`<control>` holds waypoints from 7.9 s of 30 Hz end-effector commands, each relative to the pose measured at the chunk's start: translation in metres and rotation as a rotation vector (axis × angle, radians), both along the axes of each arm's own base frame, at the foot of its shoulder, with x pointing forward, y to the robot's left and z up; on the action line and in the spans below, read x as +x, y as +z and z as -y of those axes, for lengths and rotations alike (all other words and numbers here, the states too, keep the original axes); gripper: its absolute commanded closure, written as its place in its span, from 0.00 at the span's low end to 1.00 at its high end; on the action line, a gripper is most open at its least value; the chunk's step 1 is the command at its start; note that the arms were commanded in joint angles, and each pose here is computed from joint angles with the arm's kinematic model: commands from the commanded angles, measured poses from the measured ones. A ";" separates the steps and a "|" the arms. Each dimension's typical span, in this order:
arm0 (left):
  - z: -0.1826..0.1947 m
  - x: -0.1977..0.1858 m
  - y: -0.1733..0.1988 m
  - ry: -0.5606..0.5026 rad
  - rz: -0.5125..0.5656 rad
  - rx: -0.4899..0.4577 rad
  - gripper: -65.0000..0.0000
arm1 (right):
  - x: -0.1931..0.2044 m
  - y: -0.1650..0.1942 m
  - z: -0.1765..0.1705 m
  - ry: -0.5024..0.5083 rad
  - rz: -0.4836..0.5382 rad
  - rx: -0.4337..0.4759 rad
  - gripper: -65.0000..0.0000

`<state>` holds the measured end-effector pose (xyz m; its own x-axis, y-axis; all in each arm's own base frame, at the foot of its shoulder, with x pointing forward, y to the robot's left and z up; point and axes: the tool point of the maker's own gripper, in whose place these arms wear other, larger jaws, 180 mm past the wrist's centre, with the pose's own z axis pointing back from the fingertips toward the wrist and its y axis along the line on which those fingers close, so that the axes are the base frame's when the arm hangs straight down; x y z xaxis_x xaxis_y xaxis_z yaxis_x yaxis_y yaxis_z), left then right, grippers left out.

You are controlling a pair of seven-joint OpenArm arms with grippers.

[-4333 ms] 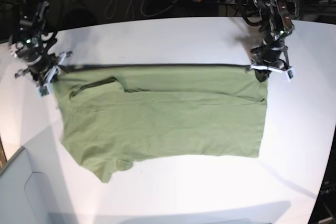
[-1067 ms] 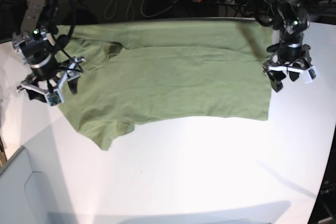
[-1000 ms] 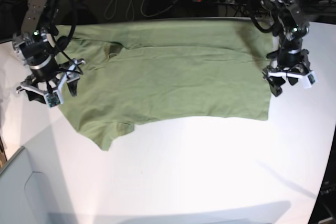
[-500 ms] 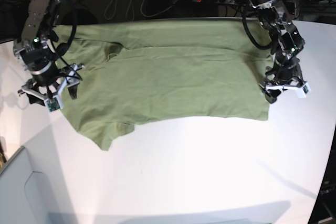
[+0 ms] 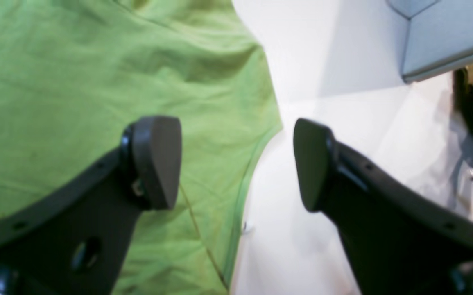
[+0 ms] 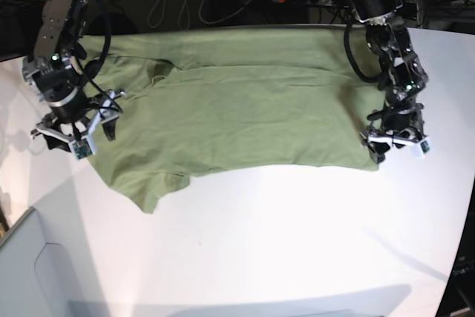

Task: Fold the T-shirt properly
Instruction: 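Reach both open grippers down to the shirt's side edges, then grasp the hem corners with both grippers, then fold the hem up over the shirt toward the collar with both grippers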

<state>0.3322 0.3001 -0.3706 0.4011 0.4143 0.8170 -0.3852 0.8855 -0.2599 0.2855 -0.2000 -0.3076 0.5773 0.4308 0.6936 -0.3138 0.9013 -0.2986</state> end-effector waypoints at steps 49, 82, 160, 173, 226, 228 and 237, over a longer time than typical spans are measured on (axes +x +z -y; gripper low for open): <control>0.001 0.062 -0.017 -0.038 0.010 0.011 0.82 | 0.019 0.025 0.002 0.014 0.089 -0.007 0.36; -0.001 0.049 -0.027 -0.038 -0.021 0.014 1.00 | 0.177 -0.074 -0.031 0.015 -0.103 0.412 0.36; 0.024 -0.041 0.002 -0.122 0.020 0.132 1.00 | 0.020 -0.070 0.001 0.005 0.108 0.295 1.00; 0.024 -0.043 0.000 -0.126 0.012 0.134 1.00 | 0.002 -0.077 0.003 0.005 0.074 0.280 0.70; 0.031 -0.060 0.030 -0.164 0.055 0.191 1.00 | -0.030 -0.045 -0.011 0.074 0.122 0.224 1.00; 0.030 -0.062 0.024 -0.160 0.039 0.186 1.00 | -0.033 -0.046 -0.011 0.074 0.115 0.223 1.00; 0.029 -0.063 0.020 -0.157 0.031 0.181 1.00 | -0.042 -0.045 0.002 0.047 0.136 0.222 1.00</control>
<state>0.2625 0.2668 -0.3651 0.4660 0.2140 0.8585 -0.2403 0.9645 -0.1099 0.2375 -0.2028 -0.3654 0.5007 0.2798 0.8192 -0.3178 0.9397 -0.1268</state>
